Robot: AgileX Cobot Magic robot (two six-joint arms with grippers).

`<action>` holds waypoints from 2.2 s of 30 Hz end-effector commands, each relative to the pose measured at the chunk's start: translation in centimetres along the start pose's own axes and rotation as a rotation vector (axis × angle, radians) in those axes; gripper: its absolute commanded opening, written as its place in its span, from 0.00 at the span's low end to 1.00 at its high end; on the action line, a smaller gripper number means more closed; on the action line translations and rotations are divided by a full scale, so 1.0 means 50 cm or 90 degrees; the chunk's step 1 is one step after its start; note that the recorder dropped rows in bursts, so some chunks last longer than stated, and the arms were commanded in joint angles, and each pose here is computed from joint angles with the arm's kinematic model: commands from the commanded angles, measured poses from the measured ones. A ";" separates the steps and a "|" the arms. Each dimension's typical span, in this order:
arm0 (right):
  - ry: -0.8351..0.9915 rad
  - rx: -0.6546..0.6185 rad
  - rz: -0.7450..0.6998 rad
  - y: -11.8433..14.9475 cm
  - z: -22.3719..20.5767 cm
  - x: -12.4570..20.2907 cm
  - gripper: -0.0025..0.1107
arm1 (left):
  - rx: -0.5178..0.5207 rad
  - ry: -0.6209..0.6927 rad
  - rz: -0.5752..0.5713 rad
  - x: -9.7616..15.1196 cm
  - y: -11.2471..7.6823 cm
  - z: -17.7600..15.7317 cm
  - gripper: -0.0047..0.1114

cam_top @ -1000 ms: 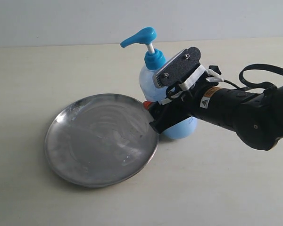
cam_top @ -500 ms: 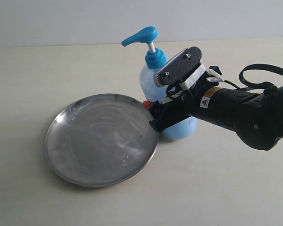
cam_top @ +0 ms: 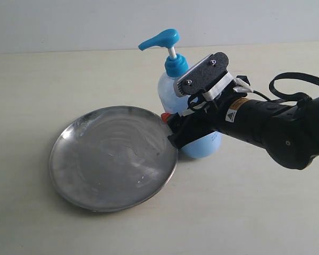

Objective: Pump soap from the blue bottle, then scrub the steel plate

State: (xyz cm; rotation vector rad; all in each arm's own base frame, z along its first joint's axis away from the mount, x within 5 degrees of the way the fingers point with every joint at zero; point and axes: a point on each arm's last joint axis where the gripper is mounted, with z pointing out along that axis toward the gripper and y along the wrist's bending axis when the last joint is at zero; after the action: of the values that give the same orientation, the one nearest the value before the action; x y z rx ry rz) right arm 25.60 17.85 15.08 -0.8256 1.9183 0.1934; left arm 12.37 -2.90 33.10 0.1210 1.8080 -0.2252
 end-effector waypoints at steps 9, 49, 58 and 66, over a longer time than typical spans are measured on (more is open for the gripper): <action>-0.072 0.016 -0.007 -0.005 -0.004 -0.030 0.02 | 0.007 -0.023 -0.006 -0.010 -0.003 -0.002 0.47; -0.072 0.016 -0.004 -0.005 -0.004 -0.030 0.02 | 0.006 -0.030 0.018 -0.012 -0.003 -0.001 0.47; -0.072 0.016 -0.004 -0.005 -0.004 -0.030 0.02 | 0.024 0.024 -0.038 0.002 -0.009 0.034 0.47; -0.070 0.016 -0.005 -0.005 -0.004 -0.029 0.02 | 0.126 0.191 0.049 0.000 -0.071 0.114 0.47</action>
State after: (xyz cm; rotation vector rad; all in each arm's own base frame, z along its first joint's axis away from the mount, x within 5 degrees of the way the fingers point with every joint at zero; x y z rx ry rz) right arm 25.61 17.84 15.08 -0.8237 1.9193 0.1935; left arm 15.99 -6.02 31.70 0.2857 2.0201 -0.3080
